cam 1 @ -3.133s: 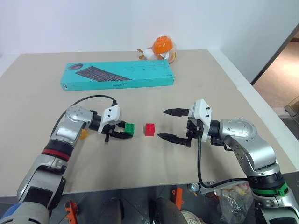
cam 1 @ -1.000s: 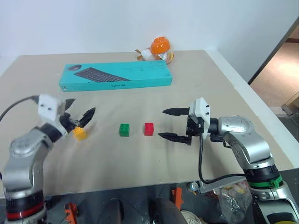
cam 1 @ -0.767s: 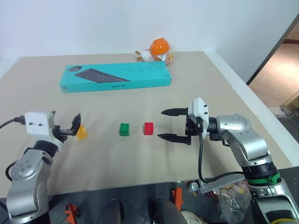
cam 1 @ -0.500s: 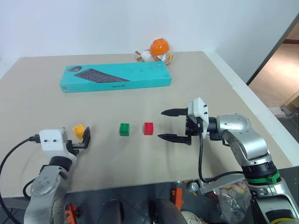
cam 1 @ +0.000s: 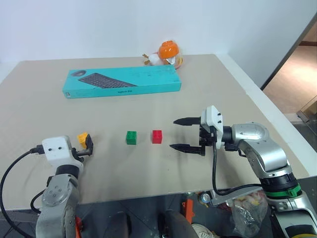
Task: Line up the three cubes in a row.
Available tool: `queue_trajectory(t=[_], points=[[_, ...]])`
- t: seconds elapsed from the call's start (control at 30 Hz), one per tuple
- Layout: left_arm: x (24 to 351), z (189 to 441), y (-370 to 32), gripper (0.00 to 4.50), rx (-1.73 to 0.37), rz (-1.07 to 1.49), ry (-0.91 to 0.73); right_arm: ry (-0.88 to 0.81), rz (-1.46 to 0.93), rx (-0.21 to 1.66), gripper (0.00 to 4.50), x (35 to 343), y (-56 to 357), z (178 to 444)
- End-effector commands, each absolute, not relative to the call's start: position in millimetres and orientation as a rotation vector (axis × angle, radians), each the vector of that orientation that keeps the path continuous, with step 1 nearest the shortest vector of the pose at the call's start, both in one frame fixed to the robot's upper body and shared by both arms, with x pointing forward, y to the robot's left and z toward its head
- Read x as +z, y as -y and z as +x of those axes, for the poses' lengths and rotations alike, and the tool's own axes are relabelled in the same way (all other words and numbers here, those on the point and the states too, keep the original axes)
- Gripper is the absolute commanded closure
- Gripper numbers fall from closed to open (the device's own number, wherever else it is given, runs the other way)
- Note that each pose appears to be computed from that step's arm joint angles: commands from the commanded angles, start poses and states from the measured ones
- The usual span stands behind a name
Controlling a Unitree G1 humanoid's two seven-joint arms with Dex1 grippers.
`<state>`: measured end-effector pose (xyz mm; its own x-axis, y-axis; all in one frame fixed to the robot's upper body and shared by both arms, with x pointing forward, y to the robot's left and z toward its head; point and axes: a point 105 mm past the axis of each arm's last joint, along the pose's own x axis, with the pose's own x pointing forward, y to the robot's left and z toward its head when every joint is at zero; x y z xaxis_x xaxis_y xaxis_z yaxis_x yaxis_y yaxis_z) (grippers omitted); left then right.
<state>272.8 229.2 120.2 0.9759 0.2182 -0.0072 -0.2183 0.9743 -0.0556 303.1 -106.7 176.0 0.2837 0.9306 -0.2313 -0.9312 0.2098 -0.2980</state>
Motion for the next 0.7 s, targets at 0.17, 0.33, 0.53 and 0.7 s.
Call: queue_trajectory(t=[0.17, 0.33, 0.53, 0.7], points=[[121.1, 279.0, -224.6, 0.02, 0.221, -0.048, -0.003, 0.044, -0.456, 1.262, 0.00, 191.3, 114.2, 299.7], [115.5, 282.1, -224.6, 0.02, 0.229, -0.034, -0.029, 0.054, -0.435, 1.277, 0.00, 194.9, 111.0, 298.4], [110.3, 283.3, -224.0, 0.02, 0.235, -0.035, -0.051, 0.067, -0.440, 1.295, 0.00, 198.0, 103.6, 301.3], [104.7, 283.7, -223.1, 0.02, 0.232, -0.035, -0.069, 0.072, -0.454, 1.292, 0.00, 198.1, 103.4, 303.4]])
